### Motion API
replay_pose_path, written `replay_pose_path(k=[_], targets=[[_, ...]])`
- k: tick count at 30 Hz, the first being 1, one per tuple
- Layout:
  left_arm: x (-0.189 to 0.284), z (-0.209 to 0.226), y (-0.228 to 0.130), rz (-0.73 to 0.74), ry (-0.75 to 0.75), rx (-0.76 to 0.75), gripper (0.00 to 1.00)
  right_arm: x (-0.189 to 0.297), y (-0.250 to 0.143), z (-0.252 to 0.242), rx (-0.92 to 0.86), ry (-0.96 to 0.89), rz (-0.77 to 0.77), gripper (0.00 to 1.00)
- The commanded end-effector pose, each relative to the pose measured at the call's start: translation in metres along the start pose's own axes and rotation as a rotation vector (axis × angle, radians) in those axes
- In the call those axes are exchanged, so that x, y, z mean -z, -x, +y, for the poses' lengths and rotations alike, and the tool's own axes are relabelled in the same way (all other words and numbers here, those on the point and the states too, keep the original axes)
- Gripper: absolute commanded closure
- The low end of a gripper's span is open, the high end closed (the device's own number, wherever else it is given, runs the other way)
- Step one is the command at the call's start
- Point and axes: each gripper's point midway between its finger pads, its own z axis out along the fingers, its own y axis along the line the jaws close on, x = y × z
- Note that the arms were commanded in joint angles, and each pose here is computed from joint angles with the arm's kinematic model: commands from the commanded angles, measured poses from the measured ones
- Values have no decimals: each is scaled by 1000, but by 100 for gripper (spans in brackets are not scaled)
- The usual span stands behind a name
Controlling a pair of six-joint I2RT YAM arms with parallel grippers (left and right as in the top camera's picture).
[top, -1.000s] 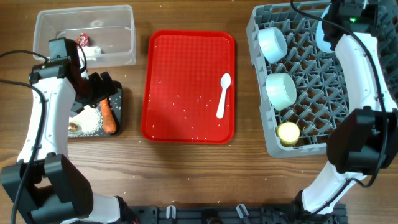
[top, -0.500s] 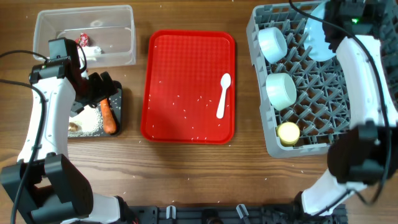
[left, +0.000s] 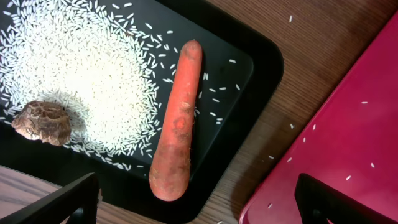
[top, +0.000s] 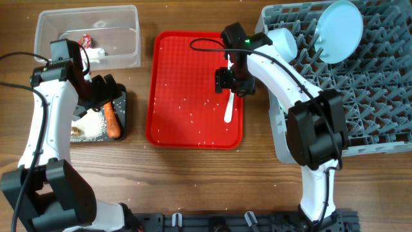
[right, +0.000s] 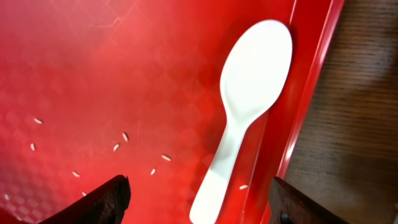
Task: Sort waste into correct bins and load items into the dishwasher rack
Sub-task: 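Grasp the white spoon and lay it in the rack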
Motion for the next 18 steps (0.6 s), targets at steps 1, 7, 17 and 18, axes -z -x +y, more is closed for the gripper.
replay_pose_path(k=[1, 7, 17, 18], targets=[[5, -2, 5, -22, -1, -9, 0, -29, -12, -8, -23, -2, 26, 27], [5, -2, 5, -22, -1, -9, 0, -63, -4, -10, -4, 34, -59, 50], [5, -2, 5, -22, -1, -9, 0, -66, -1, -9, 83, 49, -80, 96], [5, -2, 5, -22, -1, -9, 0, -58, 2, -5, 104, 64, -89, 96]])
